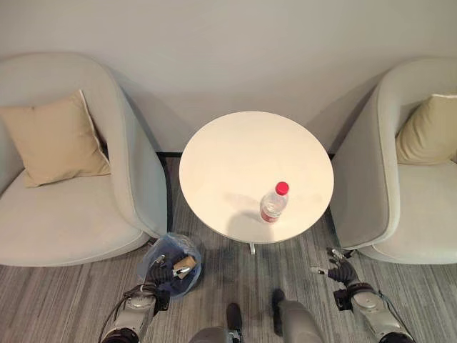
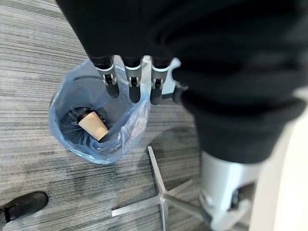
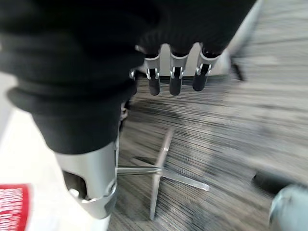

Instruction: Gather garbage on tea table into small bin, then transfer packed bag to large trash can.

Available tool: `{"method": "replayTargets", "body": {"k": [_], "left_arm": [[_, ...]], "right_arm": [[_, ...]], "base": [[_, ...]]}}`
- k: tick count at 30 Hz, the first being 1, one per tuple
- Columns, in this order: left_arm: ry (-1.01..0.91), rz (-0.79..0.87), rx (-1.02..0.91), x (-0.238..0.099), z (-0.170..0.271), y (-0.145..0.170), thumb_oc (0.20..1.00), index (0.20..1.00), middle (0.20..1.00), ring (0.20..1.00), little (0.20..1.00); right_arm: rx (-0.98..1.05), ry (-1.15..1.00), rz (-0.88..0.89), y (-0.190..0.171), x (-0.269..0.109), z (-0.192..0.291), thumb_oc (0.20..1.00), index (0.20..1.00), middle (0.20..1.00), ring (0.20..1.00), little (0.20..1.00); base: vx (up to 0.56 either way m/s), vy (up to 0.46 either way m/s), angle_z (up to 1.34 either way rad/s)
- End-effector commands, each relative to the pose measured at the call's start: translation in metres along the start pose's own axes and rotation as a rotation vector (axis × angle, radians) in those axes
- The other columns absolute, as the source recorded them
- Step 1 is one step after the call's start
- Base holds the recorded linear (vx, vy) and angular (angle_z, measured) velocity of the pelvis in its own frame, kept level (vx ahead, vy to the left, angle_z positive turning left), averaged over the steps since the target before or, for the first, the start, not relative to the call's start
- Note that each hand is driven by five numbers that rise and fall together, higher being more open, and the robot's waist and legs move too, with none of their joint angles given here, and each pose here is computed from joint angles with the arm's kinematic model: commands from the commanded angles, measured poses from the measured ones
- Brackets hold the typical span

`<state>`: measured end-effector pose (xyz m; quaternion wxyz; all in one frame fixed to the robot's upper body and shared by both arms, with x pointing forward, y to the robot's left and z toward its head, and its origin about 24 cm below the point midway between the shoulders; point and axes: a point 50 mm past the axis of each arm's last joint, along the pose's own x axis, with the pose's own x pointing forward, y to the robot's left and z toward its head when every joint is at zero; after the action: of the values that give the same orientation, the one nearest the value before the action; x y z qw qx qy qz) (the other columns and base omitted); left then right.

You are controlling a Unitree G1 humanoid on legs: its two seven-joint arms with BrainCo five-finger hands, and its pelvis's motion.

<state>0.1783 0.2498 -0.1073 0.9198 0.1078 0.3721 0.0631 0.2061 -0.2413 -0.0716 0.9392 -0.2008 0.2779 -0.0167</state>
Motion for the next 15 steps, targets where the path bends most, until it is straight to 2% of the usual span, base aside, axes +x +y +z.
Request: {"method": "replayTargets", "body": {"k": [1,3,6,15], "left_arm": [[-0.054,-0.016,0.064,-0.002,0.005,-0.002,1.0,1.0,1.0,1.0,1.0],[-0.015,-0.034,0.086,-0.007,-0.009,-0.004,1.0,1.0,1.0,1.0,1.0],[0.004,-0.043,0.106,-0.009,-0.015,-0.005,1.0,1.0,1.0,1.0,1.0],[0.028,-0.078,0.123,-0.011,-0.023,-0.015,1.0,1.0,1.0,1.0,1.0]], "right_arm": [[-0.2,-0.201,-0.031,-0.025,-0.001,0.039,1.0,1.0,1.0,1.0,1.0],[-0.383,-0.339,0.003,-0.031,-0.009,0.067,1.0,1.0,1.0,1.0,1.0],[-0.486,-0.452,0.029,-0.031,-0.017,0.09,1.0,1.0,1.0,1.0,1.0],[-0.583,-0.55,0.126,-0.009,-0.018,0.109,1.0,1.0,1.0,1.0,1.0]], "base": [[0.08,-0.129,0.86],[0.09,-0.173,0.5],[0.03,-0.108,-0.01],[0.02,-0.058,-0.03]]}}
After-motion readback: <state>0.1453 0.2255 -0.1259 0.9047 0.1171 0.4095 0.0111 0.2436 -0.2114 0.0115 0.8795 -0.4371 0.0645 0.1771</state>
